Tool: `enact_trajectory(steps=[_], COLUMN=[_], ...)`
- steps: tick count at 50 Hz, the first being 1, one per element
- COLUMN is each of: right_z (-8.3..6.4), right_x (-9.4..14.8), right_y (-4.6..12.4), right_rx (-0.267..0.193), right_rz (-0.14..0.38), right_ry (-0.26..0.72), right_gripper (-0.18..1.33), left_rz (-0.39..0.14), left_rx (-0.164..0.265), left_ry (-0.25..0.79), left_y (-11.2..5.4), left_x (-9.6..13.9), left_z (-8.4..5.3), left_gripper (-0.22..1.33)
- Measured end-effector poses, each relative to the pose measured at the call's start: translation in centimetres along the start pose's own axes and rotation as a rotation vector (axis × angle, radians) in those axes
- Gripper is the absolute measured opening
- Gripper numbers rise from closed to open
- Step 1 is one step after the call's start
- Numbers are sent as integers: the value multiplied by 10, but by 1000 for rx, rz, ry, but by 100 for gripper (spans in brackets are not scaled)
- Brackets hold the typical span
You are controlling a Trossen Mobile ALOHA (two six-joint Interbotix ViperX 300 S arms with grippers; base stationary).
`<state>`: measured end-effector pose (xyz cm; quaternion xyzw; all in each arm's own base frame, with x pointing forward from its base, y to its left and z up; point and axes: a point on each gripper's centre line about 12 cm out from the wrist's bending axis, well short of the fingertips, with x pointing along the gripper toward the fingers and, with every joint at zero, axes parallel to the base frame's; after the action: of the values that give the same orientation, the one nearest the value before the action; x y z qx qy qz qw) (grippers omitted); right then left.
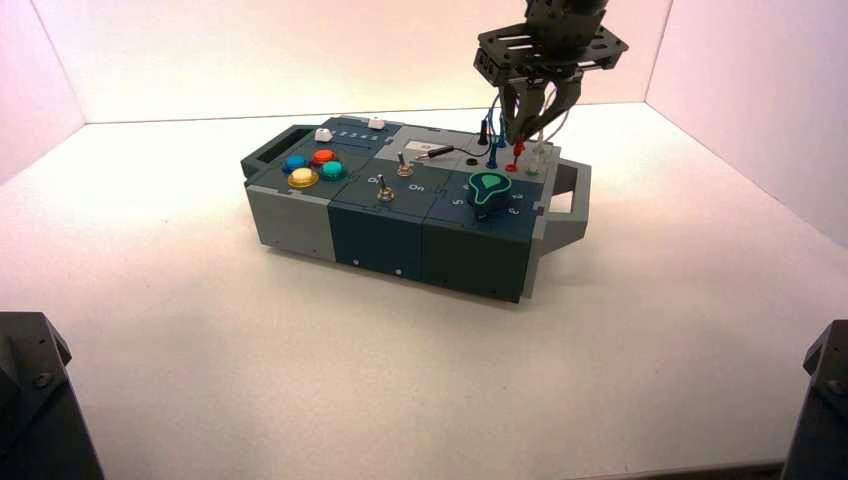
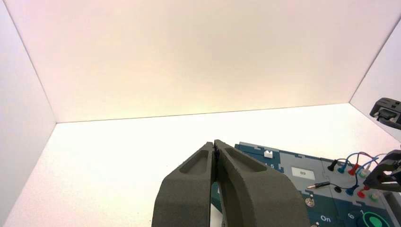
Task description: Insert the red wire.
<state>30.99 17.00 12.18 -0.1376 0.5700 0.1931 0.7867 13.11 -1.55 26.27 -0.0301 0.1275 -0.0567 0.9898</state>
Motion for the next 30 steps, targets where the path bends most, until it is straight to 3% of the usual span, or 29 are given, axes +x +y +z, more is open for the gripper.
enact_trajectory(steps=[19, 24, 30], right_z=[-1, -1, -1], right_x=[5, 5, 5], right_y=[-1, 0, 0], right_rx=[1, 0, 1], right_rz=[-1, 0, 1], right_ry=[12, 12, 12], right_gripper=[38, 29, 9], left_rz=[1, 0, 0], left_rx=[0, 0, 0], left_ry=[0, 0, -2], left_y=[0, 0, 0], left_x=[0, 0, 0], left_z=[0, 0, 0], left_gripper=[-16, -16, -16])
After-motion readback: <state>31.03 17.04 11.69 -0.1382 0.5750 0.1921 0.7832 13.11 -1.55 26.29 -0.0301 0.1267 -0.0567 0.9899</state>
